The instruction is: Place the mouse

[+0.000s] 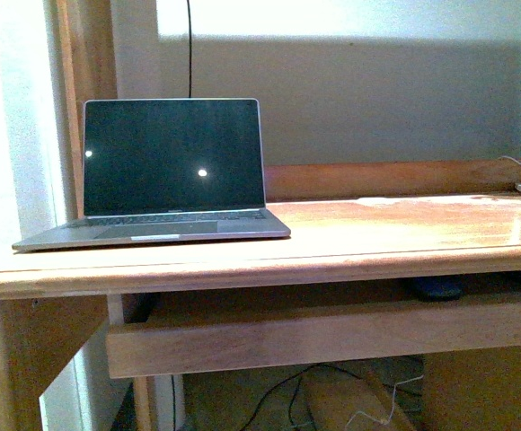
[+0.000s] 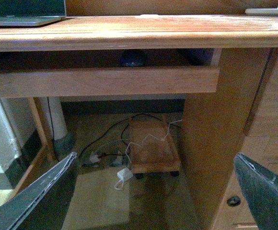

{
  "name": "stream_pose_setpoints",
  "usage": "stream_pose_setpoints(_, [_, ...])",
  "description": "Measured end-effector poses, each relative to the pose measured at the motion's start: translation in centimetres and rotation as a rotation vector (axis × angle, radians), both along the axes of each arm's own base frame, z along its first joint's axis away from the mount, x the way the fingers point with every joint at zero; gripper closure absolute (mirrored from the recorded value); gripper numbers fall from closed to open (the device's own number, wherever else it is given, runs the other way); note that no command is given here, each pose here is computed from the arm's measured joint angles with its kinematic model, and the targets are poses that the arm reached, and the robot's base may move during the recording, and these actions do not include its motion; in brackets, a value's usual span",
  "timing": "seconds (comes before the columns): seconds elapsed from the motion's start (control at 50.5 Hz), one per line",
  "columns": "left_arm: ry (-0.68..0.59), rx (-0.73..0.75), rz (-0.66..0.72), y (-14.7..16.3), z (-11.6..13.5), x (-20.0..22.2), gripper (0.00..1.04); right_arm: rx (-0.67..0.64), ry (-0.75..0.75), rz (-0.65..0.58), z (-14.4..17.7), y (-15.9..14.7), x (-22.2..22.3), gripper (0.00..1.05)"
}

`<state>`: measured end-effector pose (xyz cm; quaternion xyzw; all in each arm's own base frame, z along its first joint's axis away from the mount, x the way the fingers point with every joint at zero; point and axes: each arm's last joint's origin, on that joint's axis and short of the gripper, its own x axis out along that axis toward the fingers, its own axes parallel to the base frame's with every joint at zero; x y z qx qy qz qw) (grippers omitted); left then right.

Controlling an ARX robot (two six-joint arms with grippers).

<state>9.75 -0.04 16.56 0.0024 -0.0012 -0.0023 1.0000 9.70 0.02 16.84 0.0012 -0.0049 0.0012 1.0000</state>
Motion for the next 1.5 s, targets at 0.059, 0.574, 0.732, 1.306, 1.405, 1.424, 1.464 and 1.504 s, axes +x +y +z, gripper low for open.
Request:
stream_pose_setpoints(0.059, [0.075, -0.059, -0.071, -0.1, 0.0, 0.0, 0.08, 0.0, 0.0, 0.0, 0.0, 0.0, 0.0, 0.07])
stream_pose_setpoints(0.574, [0.107, 0.442, -0.077, -1.3, 0.9, 12.3, 0.08, 0.0, 0.0, 0.0, 0.0, 0.0, 0.0, 0.07])
stream_pose_setpoints(0.732, [-0.059, 0.853, -0.173, -3.0, -0.5, 17.9, 0.08, 0.0, 0.0, 0.0, 0.0, 0.0, 0.0, 0.07])
stream_pose_setpoints(1.306, [-0.199, 1.24, -0.472, -9.0, -4.0, 26.2, 0.08, 0.0, 0.0, 0.0, 0.0, 0.0, 0.0, 0.07])
stream_pose_setpoints(1.405, [-0.193, 1.243, -0.483, -9.2, -4.8, 27.4, 0.08, 0.0, 0.0, 0.0, 0.0, 0.0, 0.0, 0.07])
stream_pose_setpoints(1.424, [-0.189, 1.254, -0.486, -9.3, -5.0, 27.7, 0.08, 0.0, 0.0, 0.0, 0.0, 0.0, 0.0, 0.07])
stream_pose_setpoints(1.464, [-0.167, 1.261, -0.489, -9.6, -5.2, 27.9, 0.08, 0.0, 0.0, 0.0, 0.0, 0.0, 0.0, 0.07])
stream_pose_setpoints(1.504, [-0.127, 1.268, -0.5, -9.7, -5.4, 27.9, 0.08, 0.0, 0.0, 0.0, 0.0, 0.0, 0.0, 0.07])
